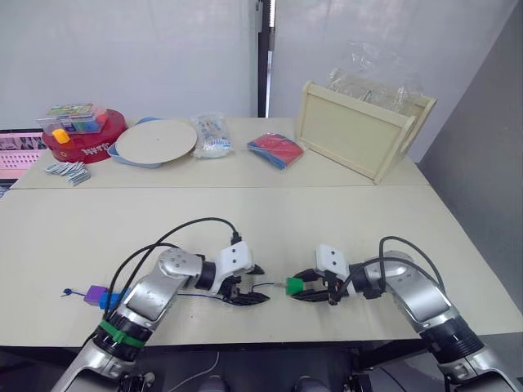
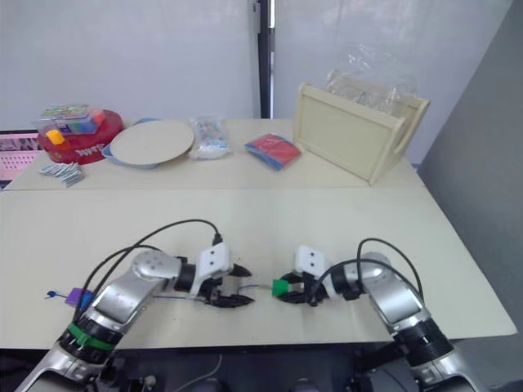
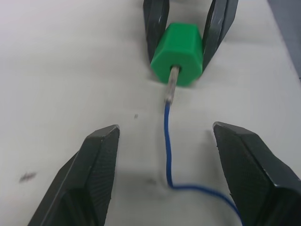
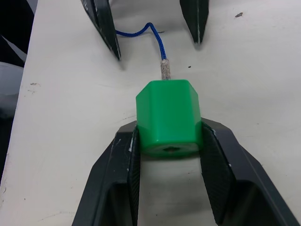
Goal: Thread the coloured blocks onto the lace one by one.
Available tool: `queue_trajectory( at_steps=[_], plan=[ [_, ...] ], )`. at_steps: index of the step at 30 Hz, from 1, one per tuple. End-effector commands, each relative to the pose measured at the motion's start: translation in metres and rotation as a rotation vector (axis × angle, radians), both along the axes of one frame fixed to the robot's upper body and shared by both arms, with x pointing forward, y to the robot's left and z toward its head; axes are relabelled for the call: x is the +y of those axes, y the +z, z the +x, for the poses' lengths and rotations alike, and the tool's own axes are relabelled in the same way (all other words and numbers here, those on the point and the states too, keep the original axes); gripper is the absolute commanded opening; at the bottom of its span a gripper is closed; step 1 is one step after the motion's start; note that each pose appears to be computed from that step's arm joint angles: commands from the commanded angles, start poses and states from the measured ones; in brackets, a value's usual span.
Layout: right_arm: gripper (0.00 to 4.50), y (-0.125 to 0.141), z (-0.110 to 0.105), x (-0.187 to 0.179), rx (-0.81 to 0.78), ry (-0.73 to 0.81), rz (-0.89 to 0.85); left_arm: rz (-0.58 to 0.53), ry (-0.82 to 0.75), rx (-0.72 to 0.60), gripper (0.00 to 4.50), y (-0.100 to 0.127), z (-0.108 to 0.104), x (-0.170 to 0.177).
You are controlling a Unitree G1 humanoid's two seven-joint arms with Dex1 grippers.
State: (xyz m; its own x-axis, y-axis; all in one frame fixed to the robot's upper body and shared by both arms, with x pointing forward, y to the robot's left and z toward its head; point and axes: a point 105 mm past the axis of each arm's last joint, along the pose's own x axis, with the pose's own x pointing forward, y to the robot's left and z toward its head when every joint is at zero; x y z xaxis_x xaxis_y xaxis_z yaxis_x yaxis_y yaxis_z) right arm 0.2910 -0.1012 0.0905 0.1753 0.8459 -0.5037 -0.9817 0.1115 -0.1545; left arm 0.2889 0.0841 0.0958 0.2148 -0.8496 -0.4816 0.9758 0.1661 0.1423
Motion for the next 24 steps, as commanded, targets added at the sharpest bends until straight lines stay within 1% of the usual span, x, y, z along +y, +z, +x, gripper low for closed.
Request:
queue_trajectory(
  at_steps=[1,5,8,9,11,12,13,15,16,22,24],
  plan=[
    [1.26,-0.003,0.0,-0.003,-0.002,-0.022,-0.018,-0.03,-0.006,-0.019,3.3,0.008,-0.005,0.0],
    [1.26,-0.002,0.001,-0.002,-0.006,-0.024,-0.013,-0.012,-0.011,0.002,3.3,-0.004,-0.008,-0.004],
    [1.26,0.0,0.001,-0.001,-0.012,-0.024,-0.01,0.028,-0.025,0.003,2.45,-0.015,-0.009,-0.006],
    [1.26,0.001,0.001,0.0,-0.014,-0.023,-0.009,0.036,-0.029,0.005,2.03,-0.017,-0.01,-0.006],
    [1.26,0.002,0.001,0.0,-0.018,-0.025,-0.009,0.027,-0.024,0.014,1.48,-0.02,-0.009,-0.007],
    [1.26,0.002,0.001,0.0,-0.019,-0.026,-0.008,0.025,-0.024,0.016,1.14,-0.021,-0.009,-0.007],
    [1.26,0.002,0.001,0.0,-0.019,-0.026,-0.008,0.024,-0.024,0.016,0.7,-0.022,-0.008,-0.007],
    [1.26,0.002,0.0,-0.001,-0.02,-0.027,-0.01,0.025,-0.025,0.013,0.15,-0.023,-0.008,-0.008],
    [1.26,0.002,-0.001,-0.001,-0.02,-0.027,-0.011,0.02,-0.032,0.003,0.0,-0.022,-0.007,-0.01],
    [1.26,0.001,-0.003,-0.002,-0.018,-0.023,-0.014,-0.019,-0.069,-0.069,0.0,-0.014,-0.002,-0.028],
    [1.26,-0.001,-0.004,-0.002,-0.015,-0.022,-0.019,-0.046,-0.1,-0.093,0.0,-0.008,-0.001,-0.039]
  ],
)
